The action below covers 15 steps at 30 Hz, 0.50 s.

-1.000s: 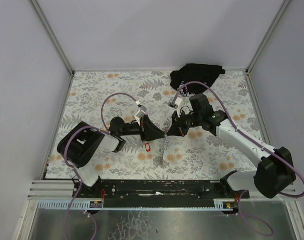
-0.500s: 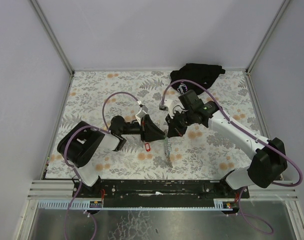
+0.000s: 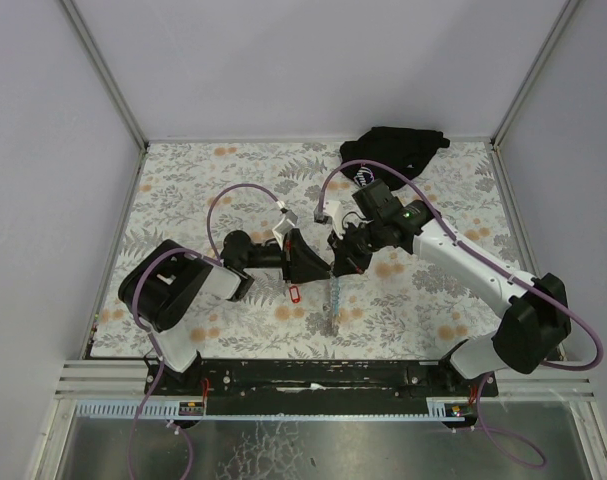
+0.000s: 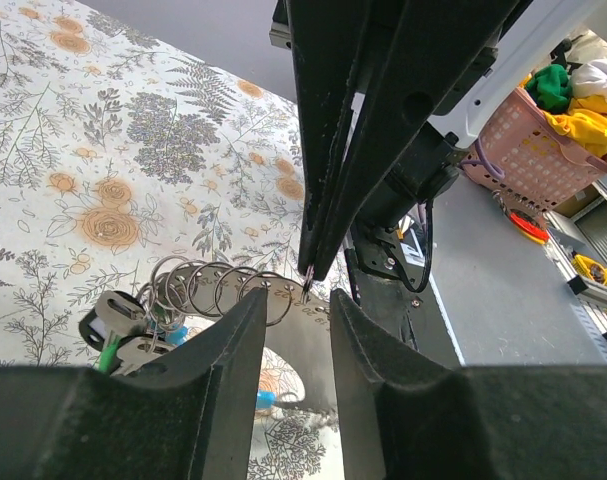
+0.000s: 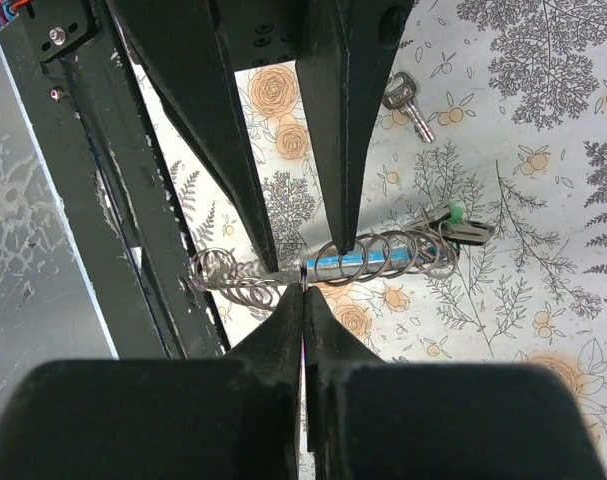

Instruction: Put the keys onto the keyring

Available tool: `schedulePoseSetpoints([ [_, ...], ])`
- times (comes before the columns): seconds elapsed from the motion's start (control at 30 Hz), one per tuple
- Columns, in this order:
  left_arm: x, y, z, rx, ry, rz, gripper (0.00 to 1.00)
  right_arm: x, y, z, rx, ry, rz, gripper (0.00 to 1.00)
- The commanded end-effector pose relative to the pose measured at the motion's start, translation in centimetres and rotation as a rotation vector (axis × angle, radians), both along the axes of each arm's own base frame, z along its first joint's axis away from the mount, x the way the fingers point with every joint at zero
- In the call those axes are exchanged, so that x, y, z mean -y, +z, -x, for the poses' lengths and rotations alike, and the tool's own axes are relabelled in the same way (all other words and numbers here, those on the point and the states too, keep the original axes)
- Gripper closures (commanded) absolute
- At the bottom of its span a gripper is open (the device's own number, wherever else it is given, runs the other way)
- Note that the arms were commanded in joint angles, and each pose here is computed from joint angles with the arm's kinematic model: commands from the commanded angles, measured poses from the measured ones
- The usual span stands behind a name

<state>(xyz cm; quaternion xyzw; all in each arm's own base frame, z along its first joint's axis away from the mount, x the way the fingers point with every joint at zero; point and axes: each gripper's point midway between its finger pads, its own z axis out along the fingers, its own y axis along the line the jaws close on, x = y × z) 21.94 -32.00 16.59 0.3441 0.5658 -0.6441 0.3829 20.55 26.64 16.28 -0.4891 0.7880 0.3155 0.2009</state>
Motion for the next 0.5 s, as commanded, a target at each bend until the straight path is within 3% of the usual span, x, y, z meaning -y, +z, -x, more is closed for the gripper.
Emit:
schedulePoseSetpoints([
  [0.0,0.36,1.36,0.17,0.069,-0.024,0.040,0.69,-1.23,2.23,-0.35,0.048,0.035,-0.049,1.00],
  [0.47,0.74,1.26,0.63,0.068,-0.053,0.038,0.89,-1.80,2.38,-0.27,0.047,0.059,-0.048,1.00],
])
